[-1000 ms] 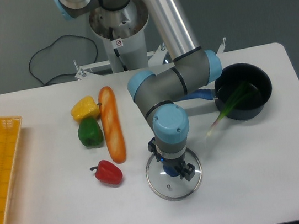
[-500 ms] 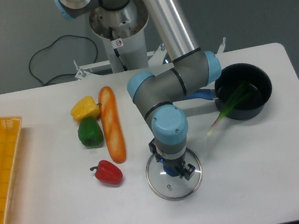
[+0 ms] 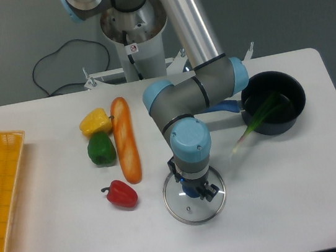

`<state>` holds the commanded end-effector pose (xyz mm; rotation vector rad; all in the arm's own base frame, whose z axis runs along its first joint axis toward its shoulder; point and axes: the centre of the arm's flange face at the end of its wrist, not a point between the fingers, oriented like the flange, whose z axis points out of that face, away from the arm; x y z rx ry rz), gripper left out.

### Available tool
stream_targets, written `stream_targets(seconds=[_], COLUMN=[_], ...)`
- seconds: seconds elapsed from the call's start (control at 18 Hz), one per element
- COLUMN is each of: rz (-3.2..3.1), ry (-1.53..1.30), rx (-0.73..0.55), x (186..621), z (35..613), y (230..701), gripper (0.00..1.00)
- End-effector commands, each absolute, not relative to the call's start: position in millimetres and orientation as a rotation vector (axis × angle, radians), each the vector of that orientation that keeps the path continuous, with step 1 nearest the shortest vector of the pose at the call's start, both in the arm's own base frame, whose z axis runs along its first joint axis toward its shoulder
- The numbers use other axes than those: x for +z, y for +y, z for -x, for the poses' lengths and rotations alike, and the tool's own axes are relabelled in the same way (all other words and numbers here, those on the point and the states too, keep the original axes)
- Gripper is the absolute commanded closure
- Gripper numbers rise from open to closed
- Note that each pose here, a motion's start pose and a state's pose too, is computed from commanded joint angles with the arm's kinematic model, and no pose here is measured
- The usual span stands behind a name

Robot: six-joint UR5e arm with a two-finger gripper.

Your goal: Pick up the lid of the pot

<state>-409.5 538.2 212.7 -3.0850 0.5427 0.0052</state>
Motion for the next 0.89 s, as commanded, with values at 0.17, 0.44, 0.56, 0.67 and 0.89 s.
stream_targets(seconds=[0.17,0.44,0.56,0.67,0.89], rz=[3.085,3.082,3.075,3.069,3.057], ry=[0.543,0.537,0.548,0.566,0.544], rx=[0.005,0.019,0.039,0.059,0.118], x=[213.5,220.1,231.8,243.3,281.8], z=[409.4,407.7,400.1,391.4,385.2], y=[538.0,539.0,542.7,546.5,539.5], gripper=[0.51,0.55,0.55,0.55,0.55])
